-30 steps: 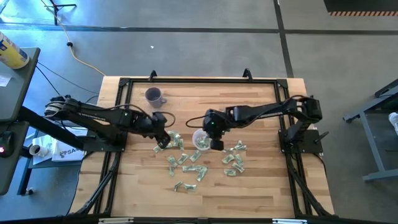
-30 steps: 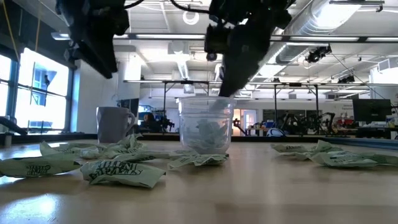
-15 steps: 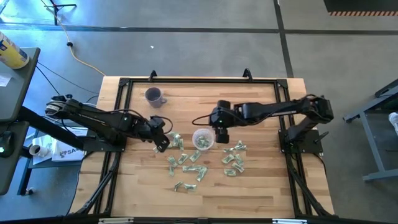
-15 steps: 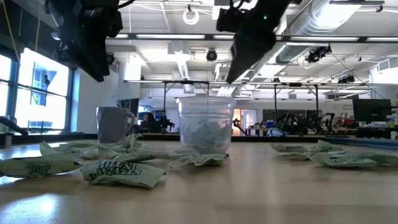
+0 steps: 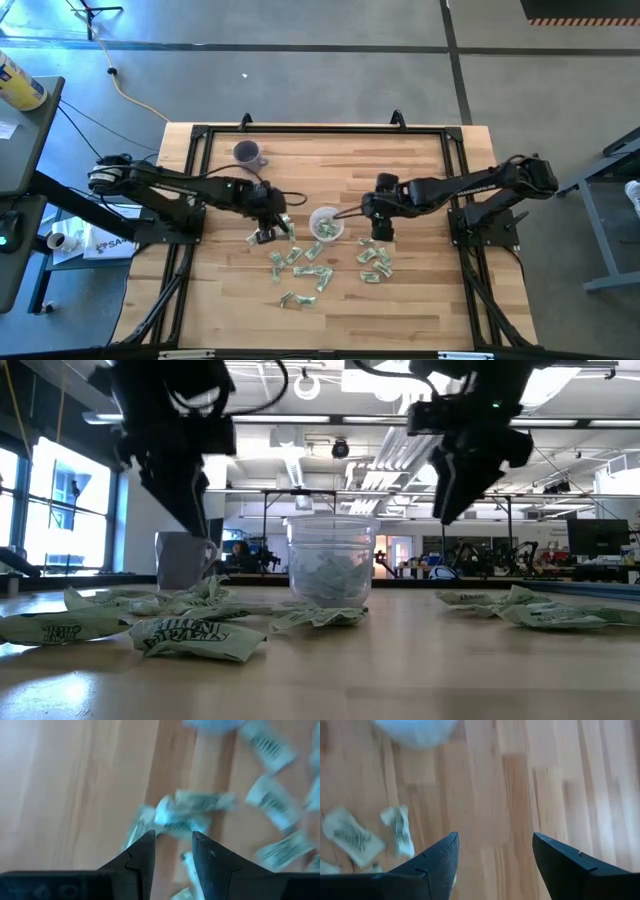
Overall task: Pick and place Stevia / Truvia into bins
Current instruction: Put the stevia packet into the transparent container
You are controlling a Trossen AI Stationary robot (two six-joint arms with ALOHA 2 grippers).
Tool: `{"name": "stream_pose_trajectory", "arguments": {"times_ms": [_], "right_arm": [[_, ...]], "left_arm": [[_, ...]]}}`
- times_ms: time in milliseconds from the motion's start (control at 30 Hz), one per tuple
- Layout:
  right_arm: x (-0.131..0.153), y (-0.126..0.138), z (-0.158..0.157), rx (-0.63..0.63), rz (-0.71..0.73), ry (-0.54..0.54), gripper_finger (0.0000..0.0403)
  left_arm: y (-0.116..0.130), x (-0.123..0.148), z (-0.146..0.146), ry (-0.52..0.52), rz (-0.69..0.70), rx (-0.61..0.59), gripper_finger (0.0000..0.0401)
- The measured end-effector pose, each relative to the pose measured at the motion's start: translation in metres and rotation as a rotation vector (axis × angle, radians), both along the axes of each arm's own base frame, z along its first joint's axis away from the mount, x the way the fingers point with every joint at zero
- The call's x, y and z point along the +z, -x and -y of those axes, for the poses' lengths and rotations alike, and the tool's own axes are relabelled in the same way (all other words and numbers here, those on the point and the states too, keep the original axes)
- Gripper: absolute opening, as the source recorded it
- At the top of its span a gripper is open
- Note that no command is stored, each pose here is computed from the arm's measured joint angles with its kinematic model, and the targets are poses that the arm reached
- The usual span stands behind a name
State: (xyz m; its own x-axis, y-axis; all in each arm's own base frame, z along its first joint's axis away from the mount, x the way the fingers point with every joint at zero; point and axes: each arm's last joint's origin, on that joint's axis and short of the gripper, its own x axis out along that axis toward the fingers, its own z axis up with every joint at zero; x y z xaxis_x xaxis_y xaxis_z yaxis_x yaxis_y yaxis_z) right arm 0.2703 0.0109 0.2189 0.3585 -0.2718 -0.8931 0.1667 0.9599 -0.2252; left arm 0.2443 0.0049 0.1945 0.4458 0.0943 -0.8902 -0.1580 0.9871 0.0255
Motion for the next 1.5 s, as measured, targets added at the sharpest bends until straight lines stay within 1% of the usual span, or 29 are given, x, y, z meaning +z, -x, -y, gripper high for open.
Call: {"name": "stream_pose_trajectory", "arguments": {"times_ms": [100,200,333,467,633,767,900,1067,1167,1300,1400,1500], "right_arm": [[-0.004,0.009,-0.006,-0.055,-0.03,0.0,0.0244],[-0.007,0.016,-0.013,-0.083,-0.065,0.023,0.0244],[-0.01,0.019,-0.021,-0.09,-0.061,0.04,0.0244],[-0.009,0.019,-0.025,-0.113,-0.037,0.07,0.0244],[-0.009,0.019,-0.024,-0.129,-0.026,0.078,0.0244],[-0.009,0.018,-0.025,-0.127,-0.022,0.077,0.0244],[-0.009,0.018,-0.028,-0.109,-0.023,0.054,0.0244],[-0.009,0.02,-0.037,-0.088,-0.023,0.032,0.0244],[-0.01,0.021,-0.041,-0.071,-0.033,0.025,0.0244],[-0.01,0.022,-0.043,-0.064,-0.038,0.026,0.0244],[-0.01,0.022,-0.043,-0.087,-0.029,0.024,0.0244],[-0.01,0.022,-0.042,-0.124,-0.013,0.023,0.0244]], "left_arm": [[0.004,-0.016,-0.013,0.02,-0.055,-0.024,0.0161],[0.009,-0.024,-0.025,0.029,-0.071,-0.056,0.0161],[0.012,-0.033,-0.036,0.029,-0.031,-0.115,0.0161],[0.016,-0.038,-0.043,0.04,-0.024,-0.138,0.0161],[0.018,-0.041,-0.042,-0.011,-0.035,-0.235,0.0161],[0.013,-0.046,-0.045,-0.055,-0.045,-0.208,0.0167],[0.011,-0.052,-0.046,-0.074,-0.077,-0.202,0.0201],[0.009,-0.051,-0.04,-0.076,-0.067,-0.223,0.0254],[0.008,-0.051,-0.034,-0.065,-0.063,-0.227,0.0271],[0.004,-0.049,-0.023,-0.047,-0.048,-0.236,0.0272],[0.001,-0.048,-0.018,-0.046,-0.032,-0.25,0.0261],[0.001,-0.055,-0.018,-0.023,-0.07,-0.22,0.0242]]}}
